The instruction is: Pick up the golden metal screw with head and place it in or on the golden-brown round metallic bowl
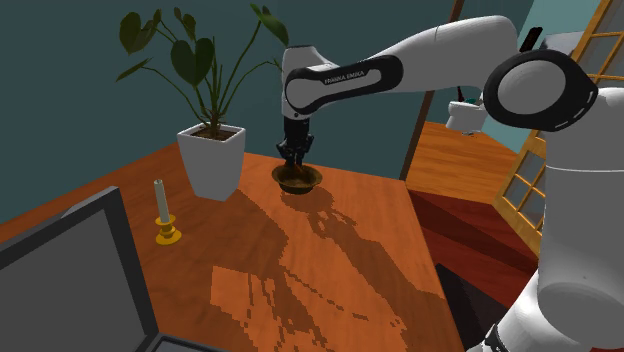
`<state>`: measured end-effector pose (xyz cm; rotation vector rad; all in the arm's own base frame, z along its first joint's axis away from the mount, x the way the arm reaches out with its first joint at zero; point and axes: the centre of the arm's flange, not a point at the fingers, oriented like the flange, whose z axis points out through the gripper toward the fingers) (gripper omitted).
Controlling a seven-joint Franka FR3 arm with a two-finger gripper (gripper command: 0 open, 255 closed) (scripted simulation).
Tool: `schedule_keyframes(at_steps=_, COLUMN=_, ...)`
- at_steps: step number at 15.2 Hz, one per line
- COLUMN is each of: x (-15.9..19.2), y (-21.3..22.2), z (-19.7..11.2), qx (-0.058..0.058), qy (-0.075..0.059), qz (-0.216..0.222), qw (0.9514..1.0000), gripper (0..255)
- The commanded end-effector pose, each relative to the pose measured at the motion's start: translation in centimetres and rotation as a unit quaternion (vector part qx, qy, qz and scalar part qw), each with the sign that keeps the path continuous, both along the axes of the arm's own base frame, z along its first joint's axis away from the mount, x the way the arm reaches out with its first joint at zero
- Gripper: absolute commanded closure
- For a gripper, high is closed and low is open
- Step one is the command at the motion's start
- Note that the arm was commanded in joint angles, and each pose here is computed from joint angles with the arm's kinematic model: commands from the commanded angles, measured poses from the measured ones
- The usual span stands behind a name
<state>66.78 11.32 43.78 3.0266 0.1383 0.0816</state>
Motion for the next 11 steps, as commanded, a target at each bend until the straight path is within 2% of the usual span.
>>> schedule_keyframes(at_steps=1, x=0.0, y=0.0, z=0.0, qx=0.0, qy=0.0, qz=0.0, qw=1.0, gripper=255)
schedule_keyframes(at_steps=3, x=0.0, y=0.0, z=0.0, qx=0.0, qy=0.0, qz=0.0, qw=1.0, gripper=255)
schedule_keyframes(at_steps=4, x=0.0, y=0.0, z=0.0, qx=0.0, qy=0.0, qz=0.0, qw=1.0, gripper=0)
schedule_keyframes(at_steps=9, x=0.0, y=0.0, z=0.0, qx=0.0, qy=0.0, qz=0.0, qw=1.0, gripper=0)
schedule_keyframes(at_steps=11, x=-0.2, y=0.3, z=2.6, qx=0.0, qy=0.0, qz=0.0, qw=1.0, gripper=0)
